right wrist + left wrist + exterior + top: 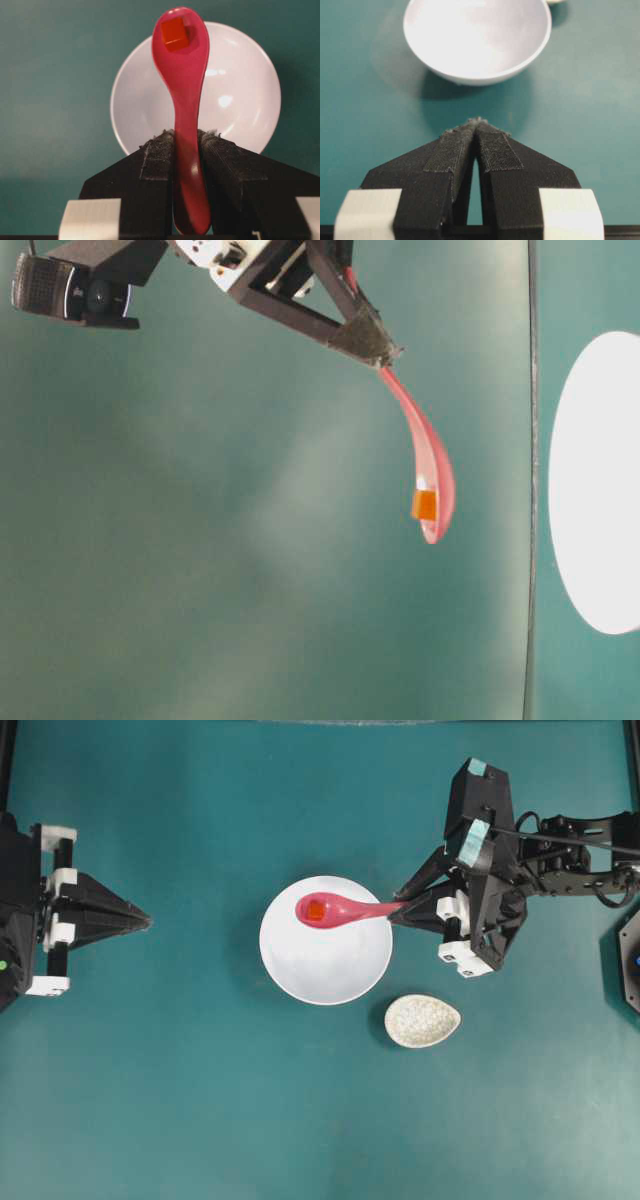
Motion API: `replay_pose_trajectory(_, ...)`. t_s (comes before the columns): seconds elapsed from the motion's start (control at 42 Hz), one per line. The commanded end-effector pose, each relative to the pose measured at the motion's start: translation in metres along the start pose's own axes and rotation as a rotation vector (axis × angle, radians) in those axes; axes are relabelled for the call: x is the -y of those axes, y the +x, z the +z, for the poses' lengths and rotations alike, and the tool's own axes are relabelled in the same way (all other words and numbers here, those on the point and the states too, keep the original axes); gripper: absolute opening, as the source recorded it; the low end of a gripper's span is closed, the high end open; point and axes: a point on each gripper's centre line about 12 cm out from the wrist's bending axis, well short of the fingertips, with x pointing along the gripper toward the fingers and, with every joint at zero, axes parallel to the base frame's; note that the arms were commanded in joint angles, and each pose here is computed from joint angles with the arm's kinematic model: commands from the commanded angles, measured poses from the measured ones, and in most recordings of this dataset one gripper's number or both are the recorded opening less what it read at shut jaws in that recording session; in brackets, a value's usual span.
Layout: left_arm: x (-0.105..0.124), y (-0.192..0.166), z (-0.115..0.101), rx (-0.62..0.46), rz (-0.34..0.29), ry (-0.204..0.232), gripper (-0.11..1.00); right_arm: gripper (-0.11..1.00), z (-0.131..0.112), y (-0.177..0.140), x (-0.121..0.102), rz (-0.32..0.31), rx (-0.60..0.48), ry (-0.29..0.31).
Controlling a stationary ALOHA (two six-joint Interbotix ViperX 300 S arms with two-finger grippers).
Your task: Grip the spoon and scoop the red block from the bowl with right arm.
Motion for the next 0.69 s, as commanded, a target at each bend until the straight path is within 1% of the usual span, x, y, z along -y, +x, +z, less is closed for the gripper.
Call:
replay_pose_trajectory(0.0, -0.0009, -0.0002, 0.0076, 0.023, 0.004, 0.0, 0.0, 0.22, 0.0123, -0.008, -0.0019, 0.005, 0.044, -0.003)
replay_pose_trajectory(0.667, -0.001, -0.0003, 0.0084, 0.026, 0.004, -0.005, 0.0, 0.22, 0.0126, -0.0079, -0.0013, 0.004, 0.05, 0.0)
